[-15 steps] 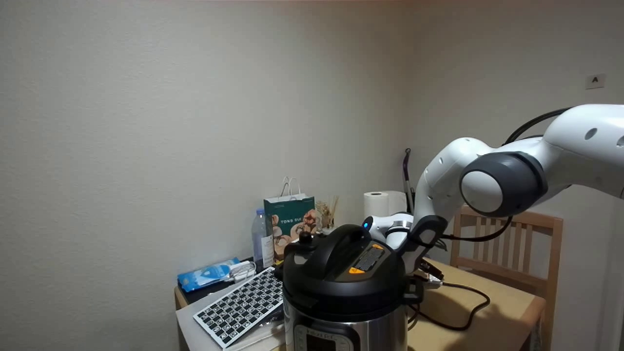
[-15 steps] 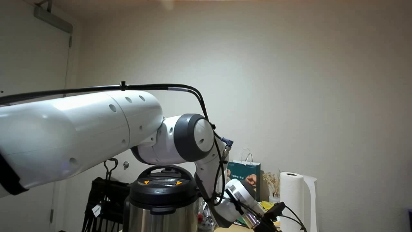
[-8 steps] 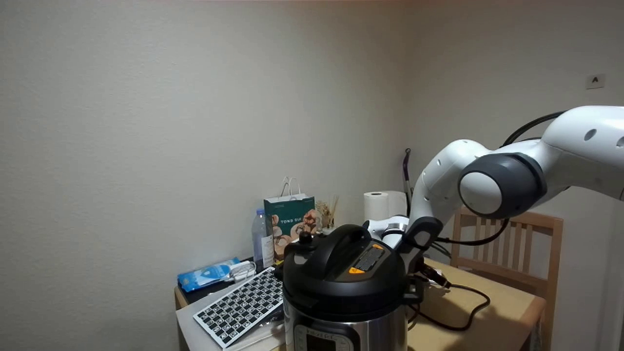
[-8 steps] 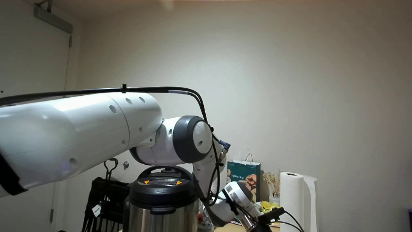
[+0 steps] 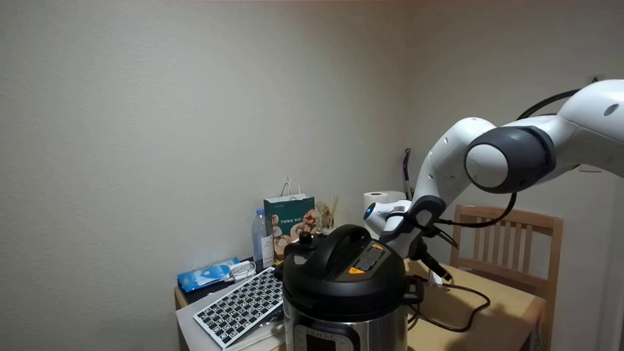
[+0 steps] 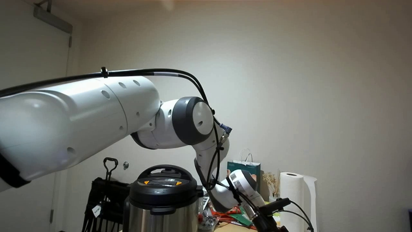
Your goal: Pick up the cable
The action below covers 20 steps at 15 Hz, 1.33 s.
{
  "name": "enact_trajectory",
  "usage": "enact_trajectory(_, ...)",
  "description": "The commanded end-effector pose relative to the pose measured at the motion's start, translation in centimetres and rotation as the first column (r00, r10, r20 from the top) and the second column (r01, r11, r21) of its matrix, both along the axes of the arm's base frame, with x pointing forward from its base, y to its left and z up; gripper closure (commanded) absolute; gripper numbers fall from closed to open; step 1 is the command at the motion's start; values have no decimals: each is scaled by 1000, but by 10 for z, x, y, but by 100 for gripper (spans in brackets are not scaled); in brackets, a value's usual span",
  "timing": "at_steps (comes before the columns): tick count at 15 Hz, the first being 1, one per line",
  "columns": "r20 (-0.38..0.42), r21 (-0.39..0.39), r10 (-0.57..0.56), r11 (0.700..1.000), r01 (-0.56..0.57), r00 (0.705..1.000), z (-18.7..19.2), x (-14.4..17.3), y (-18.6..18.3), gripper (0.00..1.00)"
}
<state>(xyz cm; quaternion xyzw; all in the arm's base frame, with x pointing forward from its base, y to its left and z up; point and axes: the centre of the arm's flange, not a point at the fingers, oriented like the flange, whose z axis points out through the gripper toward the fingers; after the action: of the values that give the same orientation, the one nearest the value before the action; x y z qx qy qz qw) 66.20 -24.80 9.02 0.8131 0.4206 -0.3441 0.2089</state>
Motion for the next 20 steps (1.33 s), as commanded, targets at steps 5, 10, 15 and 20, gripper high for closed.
enact_trajectory(5,-52,68,352,935,-349,934,-64,67,-23,0)
enact_trajectory(10,-74,45,307,952,-304,949,-54,38,-6,0)
enact_trajectory(15,-316,74,194,981,-180,929,-59,14,-3,46)
enact_trajectory(20,-538,-29,124,986,-165,834,-114,-2,60,75)
